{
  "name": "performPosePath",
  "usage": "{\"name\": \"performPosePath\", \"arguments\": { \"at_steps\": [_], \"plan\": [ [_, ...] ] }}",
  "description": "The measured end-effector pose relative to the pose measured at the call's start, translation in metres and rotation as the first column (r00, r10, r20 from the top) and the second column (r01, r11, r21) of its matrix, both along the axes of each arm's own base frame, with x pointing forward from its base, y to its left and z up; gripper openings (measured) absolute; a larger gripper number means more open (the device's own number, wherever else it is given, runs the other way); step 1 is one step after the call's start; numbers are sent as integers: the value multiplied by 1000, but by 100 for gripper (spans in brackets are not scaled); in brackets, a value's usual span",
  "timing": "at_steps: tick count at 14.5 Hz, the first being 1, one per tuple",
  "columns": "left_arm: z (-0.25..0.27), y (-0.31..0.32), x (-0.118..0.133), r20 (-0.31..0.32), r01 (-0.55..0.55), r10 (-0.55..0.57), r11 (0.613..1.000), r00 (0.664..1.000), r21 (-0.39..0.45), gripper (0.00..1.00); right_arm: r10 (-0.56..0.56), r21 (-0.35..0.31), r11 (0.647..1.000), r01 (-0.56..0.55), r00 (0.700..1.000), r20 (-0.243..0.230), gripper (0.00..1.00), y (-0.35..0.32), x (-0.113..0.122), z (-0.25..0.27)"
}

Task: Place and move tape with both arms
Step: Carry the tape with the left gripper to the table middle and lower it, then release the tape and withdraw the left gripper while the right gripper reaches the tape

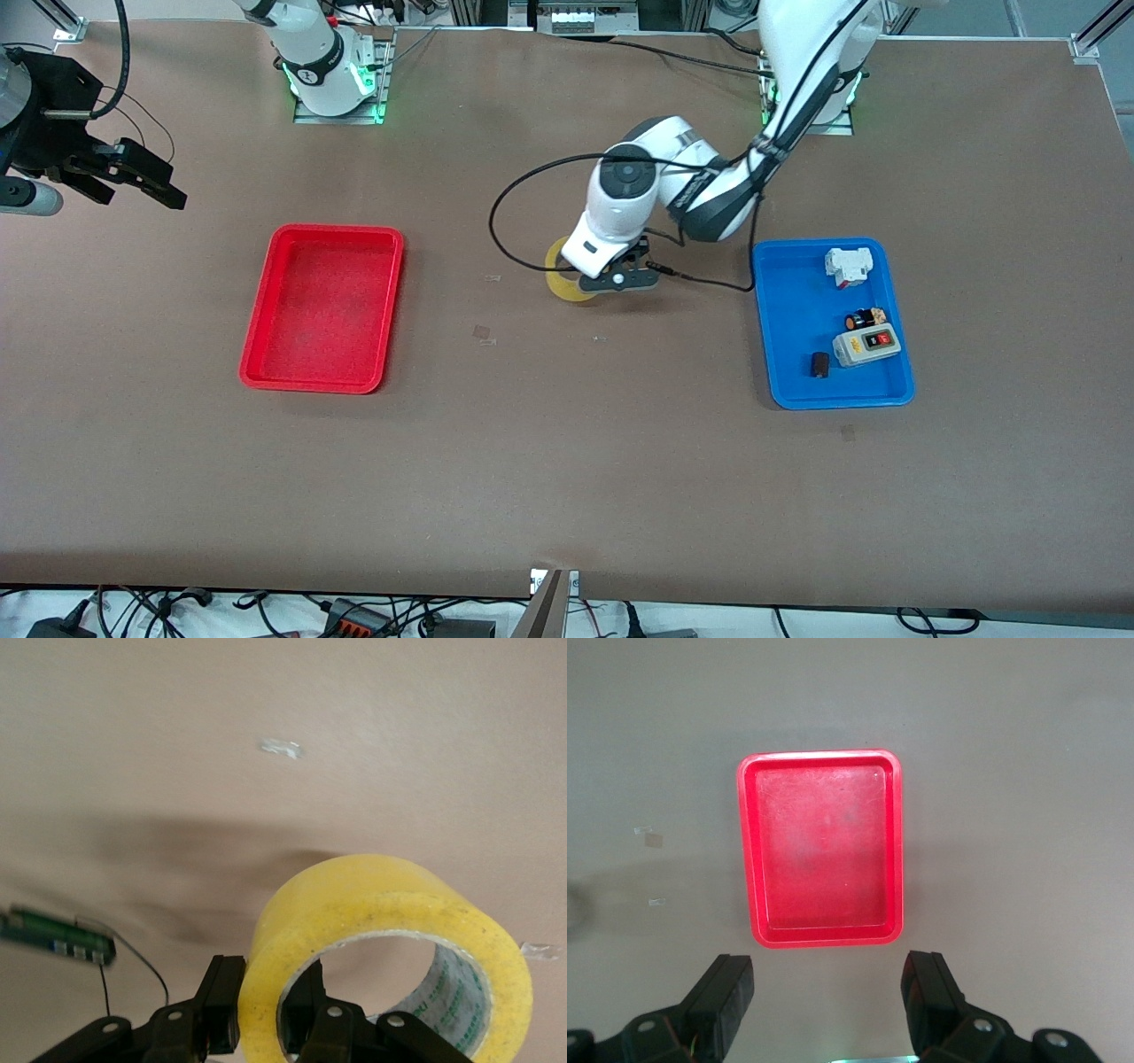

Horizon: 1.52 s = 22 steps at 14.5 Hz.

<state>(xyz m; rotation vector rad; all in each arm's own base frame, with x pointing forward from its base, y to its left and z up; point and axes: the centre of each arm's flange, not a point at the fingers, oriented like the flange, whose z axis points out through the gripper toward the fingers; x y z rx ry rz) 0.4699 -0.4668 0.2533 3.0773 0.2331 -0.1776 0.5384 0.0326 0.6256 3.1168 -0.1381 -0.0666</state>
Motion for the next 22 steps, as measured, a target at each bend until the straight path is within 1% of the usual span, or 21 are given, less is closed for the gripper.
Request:
{"name": "performPosePath", "arguments": {
  "at_steps": [2, 6, 7, 11, 12, 13, 14, 16, 20, 22],
  "plan": [
    [-23, -24, -3, -10, -20, 20, 1000, 1000, 6, 24, 0, 0, 1000, 0, 1000, -2, 99, 0, 0, -1],
    [-45, -37, 6, -11, -50, 50, 999, 999, 8, 24, 0, 0, 1000, 0, 1000, -9, 99, 0, 2, -5],
    [-46, -36, 8, -10, -53, 53, 999, 999, 8, 32, 0, 0, 1000, 0, 1000, -10, 99, 0, 3, -5],
    [-40, -35, 17, 2, -69, 69, 998, 998, 1, 77, 0, 0, 1000, 0, 1000, -10, 99, 0, 3, -5],
    [-37, -32, 23, 8, -81, 81, 997, 997, 4, 85, 0, 0, 1000, 0, 1000, -10, 99, 0, 3, -5],
    [-30, -23, 32, 9, -96, 96, 995, 995, 17, 85, 2, 0, 1000, -2, 1000, -9, 99, 1, 3, -5],
    [-19, -10, 44, 6, -114, 114, 993, 993, 41, 88, 5, 1, 1000, -5, 1000, -9, 98, 3, 3, -6],
    [16, 24, 71, 14, -155, 155, 985, 988, 74, 89, 22, 4, 1000, -22, 1000, -6, 98, 14, 7, -11],
    [84, 81, 102, 47, -190, 186, 976, 981, 108, 89, 40, 7, 999, -40, 999, 4, 98, 81, 18, -38],
    [116, 108, 112, 62, -217, 211, 968, 976, 125, 99, 41, 8, 999, -41, 999, 2, 98, 118, 21, -60]
  ]
}}
